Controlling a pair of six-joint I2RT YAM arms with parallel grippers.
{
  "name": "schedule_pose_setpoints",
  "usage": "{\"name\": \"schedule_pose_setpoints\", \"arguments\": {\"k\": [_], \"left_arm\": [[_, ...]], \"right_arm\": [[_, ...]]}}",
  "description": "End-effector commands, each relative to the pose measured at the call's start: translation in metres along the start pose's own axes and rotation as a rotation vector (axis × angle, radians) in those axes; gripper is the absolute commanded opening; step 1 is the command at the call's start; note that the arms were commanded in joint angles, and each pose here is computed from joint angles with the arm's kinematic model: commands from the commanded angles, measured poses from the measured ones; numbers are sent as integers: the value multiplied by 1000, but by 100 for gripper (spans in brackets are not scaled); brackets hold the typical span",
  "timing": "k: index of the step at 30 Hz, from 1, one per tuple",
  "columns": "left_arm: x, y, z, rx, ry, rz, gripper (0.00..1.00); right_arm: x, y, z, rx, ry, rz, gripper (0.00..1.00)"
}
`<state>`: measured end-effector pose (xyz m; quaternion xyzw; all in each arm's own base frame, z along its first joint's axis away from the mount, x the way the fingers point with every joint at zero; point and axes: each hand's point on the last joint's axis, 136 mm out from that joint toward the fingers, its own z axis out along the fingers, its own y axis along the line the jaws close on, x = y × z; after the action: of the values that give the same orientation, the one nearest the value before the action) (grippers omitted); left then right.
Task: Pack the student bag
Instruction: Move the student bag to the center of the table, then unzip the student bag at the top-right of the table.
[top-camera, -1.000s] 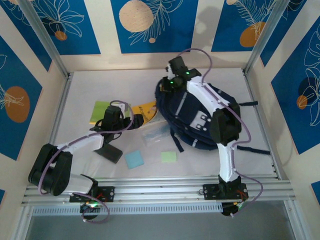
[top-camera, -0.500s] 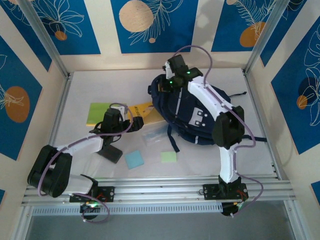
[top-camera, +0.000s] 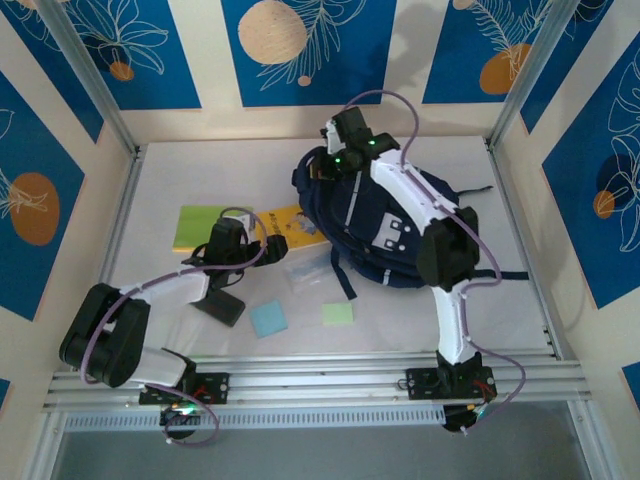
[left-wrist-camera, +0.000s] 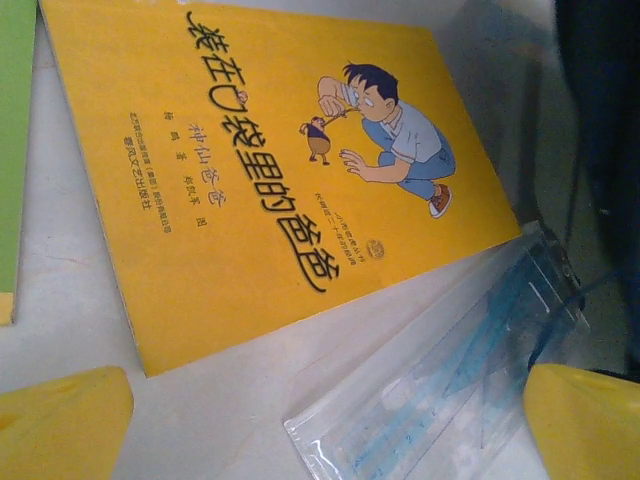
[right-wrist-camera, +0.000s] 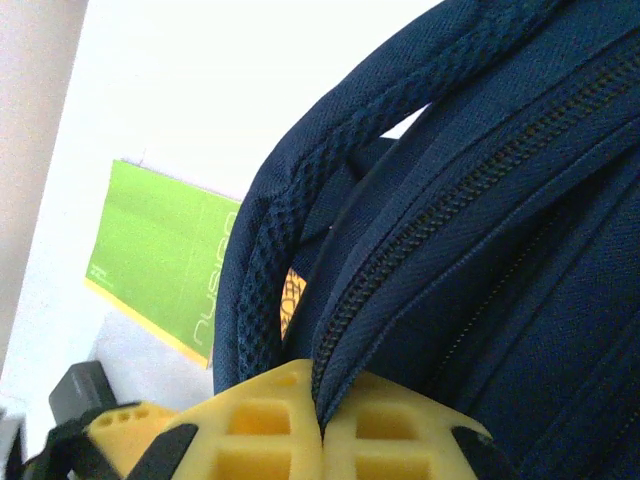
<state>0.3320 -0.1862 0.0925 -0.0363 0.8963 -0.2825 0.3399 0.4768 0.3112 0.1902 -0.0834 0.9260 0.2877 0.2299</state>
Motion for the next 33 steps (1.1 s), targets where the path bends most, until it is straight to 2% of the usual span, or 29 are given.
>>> {"name": "schedule_pose_setpoints", "arguments": {"k": [1,3,5,11,17,21,25,33], "left_arm": [[-2,-14,-7,45,-8,4,100],[-1,-17,-7,55,-7,7,100],[0,-23,-7,71,-4,17,100],[11,-38,1,90,16,108,97],[21,-57,15,137,41,162,96],[27,-72,27,171,60,185,96],[31,-85,39,198,85,201,96],[28,-106,48,222,86,228,96]], "right_arm": [[-23,45,6,-149,-51,-29,18],[-23,46,6,-138,-43,-12,38],[-19,41,-3,-114,-46,8,49],[22,11,-51,-10,-56,157,53],[108,-40,-89,55,-38,445,55],[167,-63,-107,89,-33,626,61],[210,-78,-108,92,-18,770,71],[241,-104,-91,108,-49,965,79]]}}
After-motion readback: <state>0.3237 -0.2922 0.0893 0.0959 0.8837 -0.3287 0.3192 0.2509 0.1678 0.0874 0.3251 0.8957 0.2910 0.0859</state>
